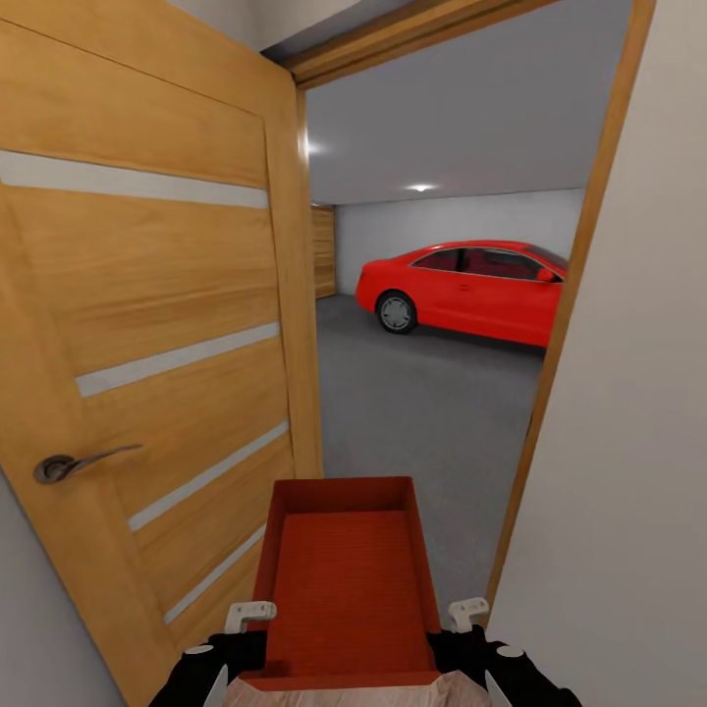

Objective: Move the two storage containers from the living room to the garage. In the garage, place one container on the floor and stack the other container on top of it (either order is fine).

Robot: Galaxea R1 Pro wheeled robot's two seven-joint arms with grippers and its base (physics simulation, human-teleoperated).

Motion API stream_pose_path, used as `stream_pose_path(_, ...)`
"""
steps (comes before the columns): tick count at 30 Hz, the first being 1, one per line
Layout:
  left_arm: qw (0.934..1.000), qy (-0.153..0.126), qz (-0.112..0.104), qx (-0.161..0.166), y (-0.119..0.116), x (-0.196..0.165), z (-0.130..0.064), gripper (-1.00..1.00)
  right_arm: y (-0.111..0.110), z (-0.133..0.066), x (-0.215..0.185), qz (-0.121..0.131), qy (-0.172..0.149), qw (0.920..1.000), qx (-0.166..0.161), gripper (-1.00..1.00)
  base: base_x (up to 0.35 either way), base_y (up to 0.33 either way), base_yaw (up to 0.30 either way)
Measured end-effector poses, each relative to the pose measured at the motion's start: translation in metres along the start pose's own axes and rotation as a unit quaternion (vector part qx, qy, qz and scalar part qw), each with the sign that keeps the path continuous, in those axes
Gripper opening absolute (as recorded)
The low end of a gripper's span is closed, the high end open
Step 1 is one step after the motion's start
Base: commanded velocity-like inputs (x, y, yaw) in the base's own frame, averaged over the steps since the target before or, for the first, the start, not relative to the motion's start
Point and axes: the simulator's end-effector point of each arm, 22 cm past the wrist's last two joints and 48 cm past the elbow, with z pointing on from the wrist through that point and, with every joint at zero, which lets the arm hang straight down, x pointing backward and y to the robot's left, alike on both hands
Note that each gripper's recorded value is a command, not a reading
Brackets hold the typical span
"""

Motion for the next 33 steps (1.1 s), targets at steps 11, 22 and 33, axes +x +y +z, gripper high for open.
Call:
stream_pose_path(11, 1.0000, 0.000, 0.000, 0.000, -0.0002, 0.0001, 0.0000, -1.00, -0.0002, -0.0001, -0.0001, -0.001, 0.000, 1.0000, 0.000, -1.00, 0.000, 0.000, 0.000)
stream_pose_path(22, 1.0000, 0.000, 0.000, 0.000, -0.0001, 0.0000, 0.0000, -1.00, -0.0001, -0.0001, 0.0001, 0.000, 0.000, 1.0000, 0.000, -1.00, 0.000, 0.000, -0.127)
stream_pose_path(33, 1.0000, 0.000, 0.000, 0.000, -0.0002, 0.0000, 0.0000, -1.00, -0.0002, -0.0001, 0.0000, 0.000, 0.000, 1.0000, 0.000, -1.00, 0.000, 0.000, -0.274)
